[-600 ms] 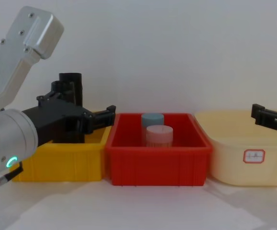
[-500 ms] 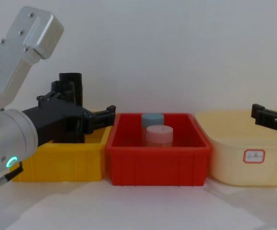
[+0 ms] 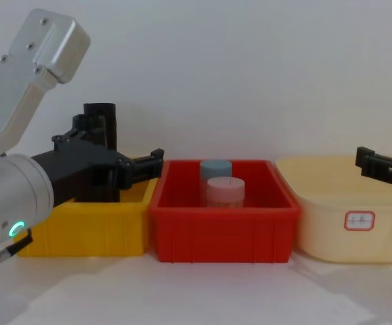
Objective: Pick up the garbage bag with the one hand and transfer it to the other hand.
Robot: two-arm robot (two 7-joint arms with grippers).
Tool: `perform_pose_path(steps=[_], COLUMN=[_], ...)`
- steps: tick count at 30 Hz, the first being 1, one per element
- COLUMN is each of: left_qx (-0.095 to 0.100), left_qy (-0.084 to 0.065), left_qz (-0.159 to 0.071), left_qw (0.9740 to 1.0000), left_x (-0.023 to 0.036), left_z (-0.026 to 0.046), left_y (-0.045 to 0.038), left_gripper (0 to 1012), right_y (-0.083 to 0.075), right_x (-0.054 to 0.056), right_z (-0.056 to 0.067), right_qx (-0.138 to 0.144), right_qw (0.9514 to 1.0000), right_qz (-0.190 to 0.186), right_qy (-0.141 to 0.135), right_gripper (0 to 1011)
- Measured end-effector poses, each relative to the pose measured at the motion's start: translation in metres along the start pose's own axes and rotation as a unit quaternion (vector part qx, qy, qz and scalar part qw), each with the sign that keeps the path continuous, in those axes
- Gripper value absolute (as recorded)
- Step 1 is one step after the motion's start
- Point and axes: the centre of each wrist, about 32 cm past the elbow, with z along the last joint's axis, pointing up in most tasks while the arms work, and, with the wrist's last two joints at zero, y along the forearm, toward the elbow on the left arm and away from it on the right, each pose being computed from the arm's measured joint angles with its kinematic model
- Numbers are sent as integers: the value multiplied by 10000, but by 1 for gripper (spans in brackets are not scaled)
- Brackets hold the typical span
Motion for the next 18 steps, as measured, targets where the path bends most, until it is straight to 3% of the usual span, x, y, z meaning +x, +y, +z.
perform_pose_path(steps=[18], left_qx=[0], left_qy=[0], left_qz=[0], left_qw=[10000], left_x=[0], left_z=[0], left_y=[0], left_gripper=[1001], right_y=[0], right_x=[0], right_z=[0], right_qx=[0], right_qw=[10000], right_qz=[0], right_qy=[0], right_gripper=[1001])
